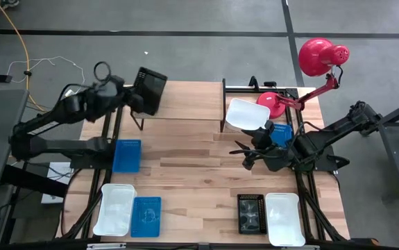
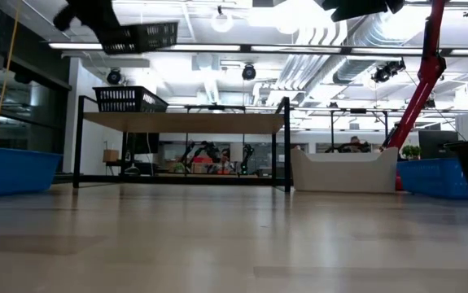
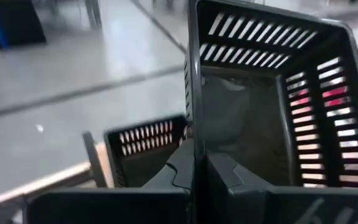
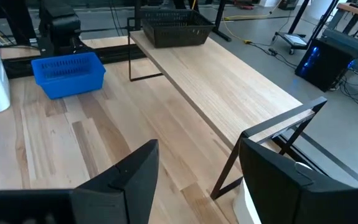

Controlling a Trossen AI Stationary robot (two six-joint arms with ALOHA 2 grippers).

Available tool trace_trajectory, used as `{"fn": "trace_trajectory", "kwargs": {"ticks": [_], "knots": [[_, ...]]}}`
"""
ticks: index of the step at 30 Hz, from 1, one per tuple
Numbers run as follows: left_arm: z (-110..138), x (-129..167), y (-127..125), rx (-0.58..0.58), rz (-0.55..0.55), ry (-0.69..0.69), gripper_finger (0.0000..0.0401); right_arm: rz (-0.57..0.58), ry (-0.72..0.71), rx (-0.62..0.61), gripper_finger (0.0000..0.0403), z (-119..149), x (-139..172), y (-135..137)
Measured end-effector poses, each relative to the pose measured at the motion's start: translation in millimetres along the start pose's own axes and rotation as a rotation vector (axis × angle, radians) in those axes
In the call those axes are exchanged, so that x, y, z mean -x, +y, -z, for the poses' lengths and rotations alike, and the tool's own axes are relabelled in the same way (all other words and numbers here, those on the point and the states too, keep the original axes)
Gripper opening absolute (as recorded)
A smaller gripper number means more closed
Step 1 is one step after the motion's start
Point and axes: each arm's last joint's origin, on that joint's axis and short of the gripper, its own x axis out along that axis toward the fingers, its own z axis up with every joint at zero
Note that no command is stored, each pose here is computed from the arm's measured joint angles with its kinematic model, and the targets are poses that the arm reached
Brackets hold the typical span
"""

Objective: Stack baskets on shelf by color
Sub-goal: Stack the top right black bin on the black bin on the shelf

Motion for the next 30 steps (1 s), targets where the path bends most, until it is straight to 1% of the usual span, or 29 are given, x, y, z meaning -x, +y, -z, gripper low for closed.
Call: {"fn": "trace_trajectory", "kwargs": {"ticks": [3, 8, 12, 15, 17, 23, 30], "knots": [[-2.2, -22.6, 7.2, 0.017, 0.014, 0.097, 0.0000, 0.001, -0.001, -0.009, 0.0209, 0.0, 0.0, 0.0], [-5.6, -44.6, 24.0, 0.068, -0.057, 0.156, 0.0000, -0.001, 0.004, -0.027, 0.0209, 0.4, 0.0, -0.1], [-7.5, -47.9, 32.8, 0.085, -0.102, 0.155, 0.0000, -0.005, 0.014, -0.021, 0.0209, 1.5, -0.1, -0.3], [-7.0, -50.1, 35.9, 0.087, -0.112, 0.172, 0.0000, -0.005, 0.015, -0.020, 0.0209, 1.6, -0.1, -0.3], [-5.1, -53.4, 36.4, 0.090, -0.094, 0.208, 0.0000, -0.005, 0.015, -0.020, 0.0209, 1.6, -0.1, -0.3], [-1.0, -67.7, 36.5, 0.084, -0.125, 0.273, 0.0000, -0.010, 0.017, -0.020, 0.0209, 1.7, -0.1, -0.2], [-1.0, -75.6, 35.7, 0.065, -0.146, 0.276, 0.0000, -0.010, 0.019, -0.044, 0.0208, 1.9, 0.0, -0.2]]}}
